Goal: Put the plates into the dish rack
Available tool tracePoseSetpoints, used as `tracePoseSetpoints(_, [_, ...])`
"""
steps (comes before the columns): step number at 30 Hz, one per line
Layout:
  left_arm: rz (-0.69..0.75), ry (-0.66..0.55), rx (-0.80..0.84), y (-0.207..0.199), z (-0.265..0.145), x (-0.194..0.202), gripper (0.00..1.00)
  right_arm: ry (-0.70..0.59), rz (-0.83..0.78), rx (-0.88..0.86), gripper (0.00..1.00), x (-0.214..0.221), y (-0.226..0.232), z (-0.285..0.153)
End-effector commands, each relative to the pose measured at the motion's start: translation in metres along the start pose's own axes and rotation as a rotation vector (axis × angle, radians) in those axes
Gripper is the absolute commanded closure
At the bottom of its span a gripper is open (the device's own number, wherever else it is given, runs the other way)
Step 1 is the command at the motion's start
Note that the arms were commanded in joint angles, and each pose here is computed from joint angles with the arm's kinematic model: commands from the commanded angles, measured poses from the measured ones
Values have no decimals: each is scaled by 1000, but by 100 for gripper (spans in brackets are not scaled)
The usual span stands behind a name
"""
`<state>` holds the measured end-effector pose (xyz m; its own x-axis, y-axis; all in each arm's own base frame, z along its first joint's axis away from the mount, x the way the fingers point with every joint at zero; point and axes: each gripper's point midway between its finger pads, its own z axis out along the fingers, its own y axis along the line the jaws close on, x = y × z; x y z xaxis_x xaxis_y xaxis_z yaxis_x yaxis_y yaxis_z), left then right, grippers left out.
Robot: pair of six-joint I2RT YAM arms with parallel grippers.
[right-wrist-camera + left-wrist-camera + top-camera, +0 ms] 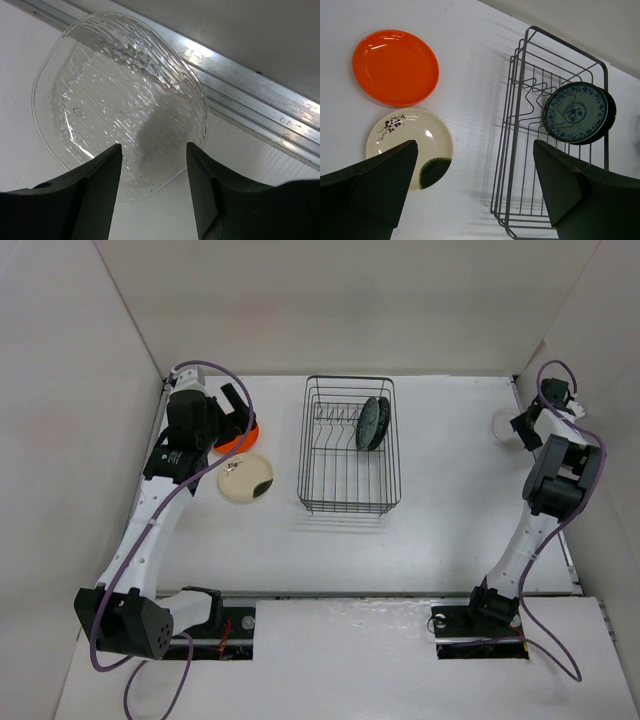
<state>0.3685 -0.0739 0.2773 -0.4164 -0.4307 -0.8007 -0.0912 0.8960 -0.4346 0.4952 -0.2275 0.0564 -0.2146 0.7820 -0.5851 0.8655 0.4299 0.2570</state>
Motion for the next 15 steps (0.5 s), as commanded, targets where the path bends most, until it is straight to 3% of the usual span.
tracePoseSetpoints(1, [10,-25,47,-10,-4,-11,0,-91,-4,-28,40,-23,14,-18])
tracePoseSetpoints(15, [11,-23,69,-15,-4,-11,0,-118,-4,-86,40,-27,40,-57])
